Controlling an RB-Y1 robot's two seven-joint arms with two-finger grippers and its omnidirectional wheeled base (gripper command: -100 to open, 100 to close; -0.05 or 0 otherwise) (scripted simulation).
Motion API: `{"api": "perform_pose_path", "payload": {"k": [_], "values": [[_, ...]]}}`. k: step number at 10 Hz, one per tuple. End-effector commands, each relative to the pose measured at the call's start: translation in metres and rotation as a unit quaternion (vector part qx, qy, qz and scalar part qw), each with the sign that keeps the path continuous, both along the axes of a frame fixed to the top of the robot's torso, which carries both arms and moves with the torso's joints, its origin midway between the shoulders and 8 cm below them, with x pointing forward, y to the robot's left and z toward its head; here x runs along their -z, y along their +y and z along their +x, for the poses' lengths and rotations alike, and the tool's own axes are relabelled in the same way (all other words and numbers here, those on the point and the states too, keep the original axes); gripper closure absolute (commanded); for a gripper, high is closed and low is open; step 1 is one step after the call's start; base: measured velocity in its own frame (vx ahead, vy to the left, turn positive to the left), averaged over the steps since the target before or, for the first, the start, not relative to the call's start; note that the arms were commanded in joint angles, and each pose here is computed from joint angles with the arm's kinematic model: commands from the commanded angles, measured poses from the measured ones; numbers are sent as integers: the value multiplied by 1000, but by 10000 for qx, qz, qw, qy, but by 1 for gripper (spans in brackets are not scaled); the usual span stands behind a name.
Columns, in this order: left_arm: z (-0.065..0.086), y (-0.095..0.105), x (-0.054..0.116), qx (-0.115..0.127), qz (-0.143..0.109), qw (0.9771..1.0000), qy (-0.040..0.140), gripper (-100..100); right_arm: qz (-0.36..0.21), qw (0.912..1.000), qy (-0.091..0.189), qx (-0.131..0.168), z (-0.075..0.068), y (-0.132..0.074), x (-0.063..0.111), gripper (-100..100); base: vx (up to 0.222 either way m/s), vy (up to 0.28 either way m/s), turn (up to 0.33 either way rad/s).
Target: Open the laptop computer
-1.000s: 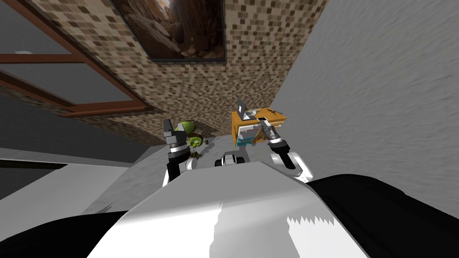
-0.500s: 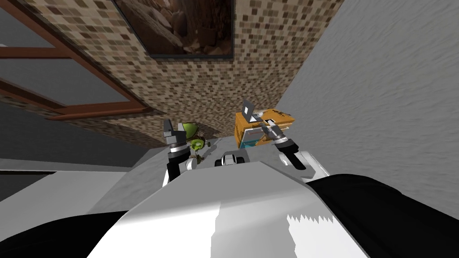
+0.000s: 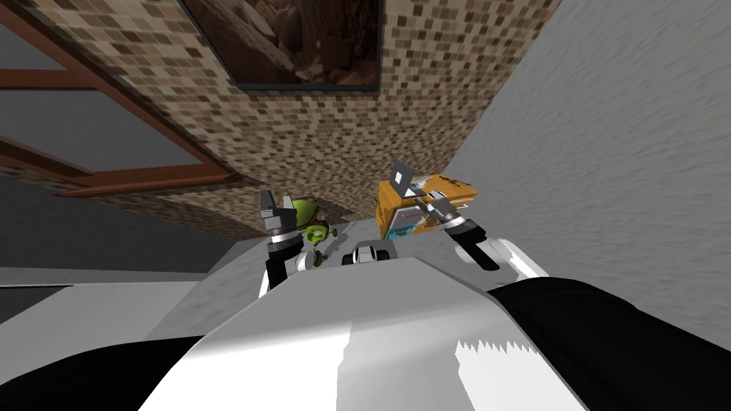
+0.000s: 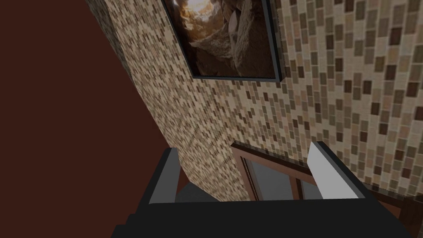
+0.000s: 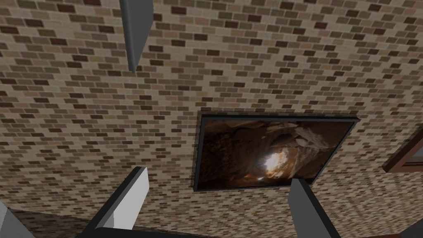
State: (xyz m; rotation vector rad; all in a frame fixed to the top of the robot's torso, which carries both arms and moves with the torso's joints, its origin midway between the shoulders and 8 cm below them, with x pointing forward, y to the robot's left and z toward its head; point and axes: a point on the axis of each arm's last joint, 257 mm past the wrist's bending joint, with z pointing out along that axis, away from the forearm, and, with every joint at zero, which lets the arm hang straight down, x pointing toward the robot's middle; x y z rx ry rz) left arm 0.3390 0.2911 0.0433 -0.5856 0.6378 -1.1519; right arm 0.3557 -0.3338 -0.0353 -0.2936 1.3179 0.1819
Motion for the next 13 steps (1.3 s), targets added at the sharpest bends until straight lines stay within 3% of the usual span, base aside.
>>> {"api": "perform_pose_path", "payload": {"k": [1, 6, 9, 13], "values": [[0, 0, 0, 0, 0, 10000, 0, 0, -660, 9978, 17, 115, 1, -7, 3, -100, 122, 78, -44], [0, 0, 0, 0, 1, 10000, 0, 0, -1956, 9800, -2, 363, 1, -22, 6, -100, 137, 58, -61], [0, 0, 0, -1, 1, 10000, 1, 0, -2761, 9597, -36, 531, 2, -32, 8, -100, 186, 25, -94], [0, 0, 0, -1, 1, 10000, 1, 0, -3692, 9262, -92, 764, 1, -47, 9, -100, 182, 23, -106]]}}
